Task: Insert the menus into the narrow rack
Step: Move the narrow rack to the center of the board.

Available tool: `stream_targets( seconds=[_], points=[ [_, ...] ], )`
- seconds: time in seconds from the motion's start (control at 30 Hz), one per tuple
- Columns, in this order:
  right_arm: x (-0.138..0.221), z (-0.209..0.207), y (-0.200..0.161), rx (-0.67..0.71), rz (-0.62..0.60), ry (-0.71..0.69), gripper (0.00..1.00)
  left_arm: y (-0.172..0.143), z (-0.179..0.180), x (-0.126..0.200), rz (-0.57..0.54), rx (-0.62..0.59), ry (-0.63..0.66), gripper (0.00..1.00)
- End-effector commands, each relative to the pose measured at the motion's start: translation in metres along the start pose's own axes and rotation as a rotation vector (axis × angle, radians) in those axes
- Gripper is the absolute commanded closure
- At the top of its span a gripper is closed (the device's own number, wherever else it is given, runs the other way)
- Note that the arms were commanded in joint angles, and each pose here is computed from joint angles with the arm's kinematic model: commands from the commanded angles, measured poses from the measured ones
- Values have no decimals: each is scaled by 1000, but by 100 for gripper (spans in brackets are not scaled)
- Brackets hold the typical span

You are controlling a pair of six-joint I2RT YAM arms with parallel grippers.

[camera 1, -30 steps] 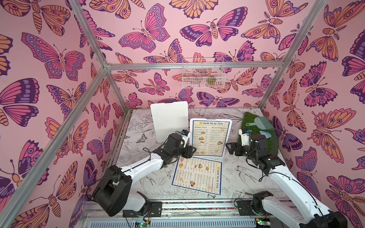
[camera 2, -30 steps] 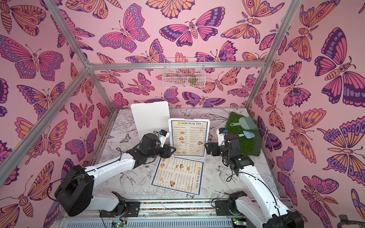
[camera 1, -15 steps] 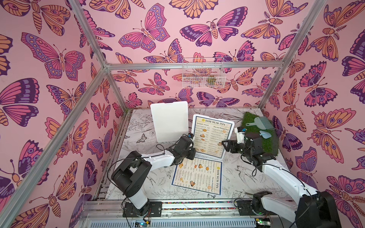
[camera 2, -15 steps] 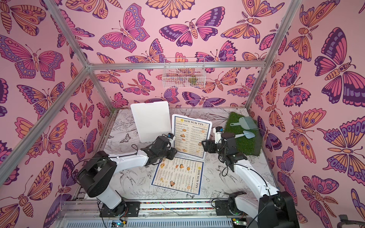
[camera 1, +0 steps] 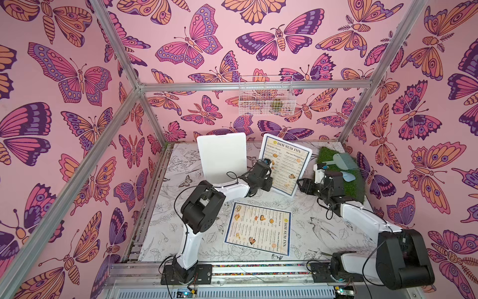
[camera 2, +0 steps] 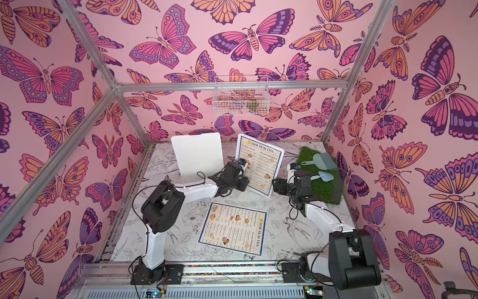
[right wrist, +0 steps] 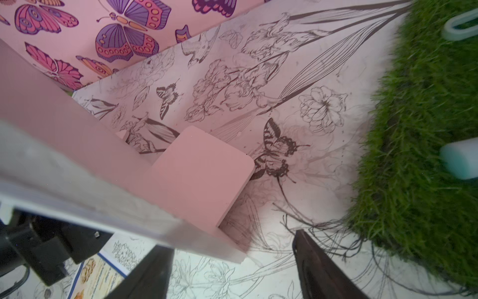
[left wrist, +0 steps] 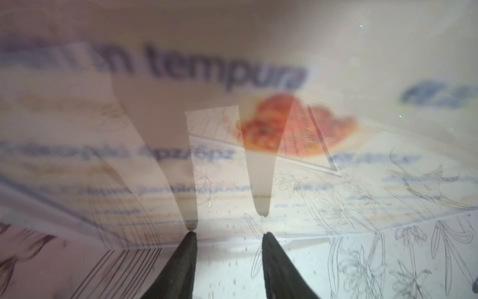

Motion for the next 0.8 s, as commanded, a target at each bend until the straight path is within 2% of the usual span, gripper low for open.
stream_targets(
  seconds=[0.0,0.27,0.43,0.53,0.67,0.77],
  points=[
    [-1,6,23,20,-65,15,26,6,-4,-24,44,-73,-65,54],
    [0,-4,30,9,-85,-18,27,30,-10,-70,56,-99,-171,48],
    [9,-2,31,24,-93,-24,27,38,-14,-74,60,-104,-188,44],
    [24,14,30,62,-53,51,25,47,-12,-51,86,-112,-108,44],
    [56,32,19,98,-96,47,23,59,-8,10,12,-97,-30,42],
    [65,52,10,149,-97,92,22,55,-9,58,-52,-64,-13,41]
  ],
)
Point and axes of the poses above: each gripper's point midway between its finger pads, its own x axis back along the fingers, its own z axis along the line the jaws close on, y = z × x, the point moved 10 cm from there along x, back along the fingers, and after that the axes turned 14 degrees about -x, right-handed, at the moved point
